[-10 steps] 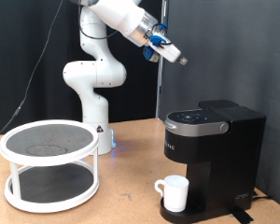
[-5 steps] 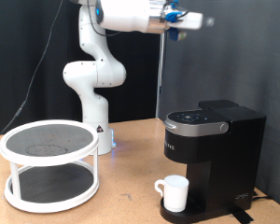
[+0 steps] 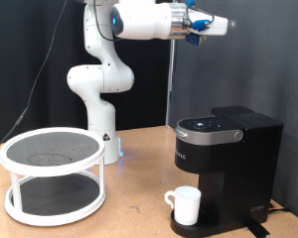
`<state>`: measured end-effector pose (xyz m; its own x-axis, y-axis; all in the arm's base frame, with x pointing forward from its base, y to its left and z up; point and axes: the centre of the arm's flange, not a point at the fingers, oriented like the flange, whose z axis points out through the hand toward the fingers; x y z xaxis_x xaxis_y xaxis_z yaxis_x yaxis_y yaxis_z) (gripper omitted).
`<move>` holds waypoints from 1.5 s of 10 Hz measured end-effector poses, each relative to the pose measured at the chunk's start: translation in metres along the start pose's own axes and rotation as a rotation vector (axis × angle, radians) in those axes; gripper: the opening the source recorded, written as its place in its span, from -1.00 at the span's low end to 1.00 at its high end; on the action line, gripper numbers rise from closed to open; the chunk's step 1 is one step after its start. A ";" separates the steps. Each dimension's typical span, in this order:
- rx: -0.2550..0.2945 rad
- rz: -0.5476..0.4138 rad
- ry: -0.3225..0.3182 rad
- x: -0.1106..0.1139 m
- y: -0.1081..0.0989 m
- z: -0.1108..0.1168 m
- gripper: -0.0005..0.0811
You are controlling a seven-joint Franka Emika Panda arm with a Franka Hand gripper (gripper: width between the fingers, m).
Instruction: Make a cup of coffee with the keurig machine
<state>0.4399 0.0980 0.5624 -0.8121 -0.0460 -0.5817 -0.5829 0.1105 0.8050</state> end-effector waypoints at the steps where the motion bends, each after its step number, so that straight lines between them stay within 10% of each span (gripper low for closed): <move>1: 0.039 0.021 0.130 0.008 0.002 0.001 0.81; 3: 0.130 -0.007 0.328 0.015 0.006 -0.002 0.81; 4: 0.108 -0.001 0.295 0.014 0.005 -0.001 0.81; 9: 0.486 0.002 0.709 0.043 -0.021 -0.011 0.81; 12: 0.559 -0.011 0.794 0.045 -0.023 -0.013 0.81; 15: 0.834 -0.011 0.959 0.018 -0.016 0.000 0.81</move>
<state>0.4342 0.0952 0.5392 -0.7046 -0.7095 0.0109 -0.6790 0.6785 0.2804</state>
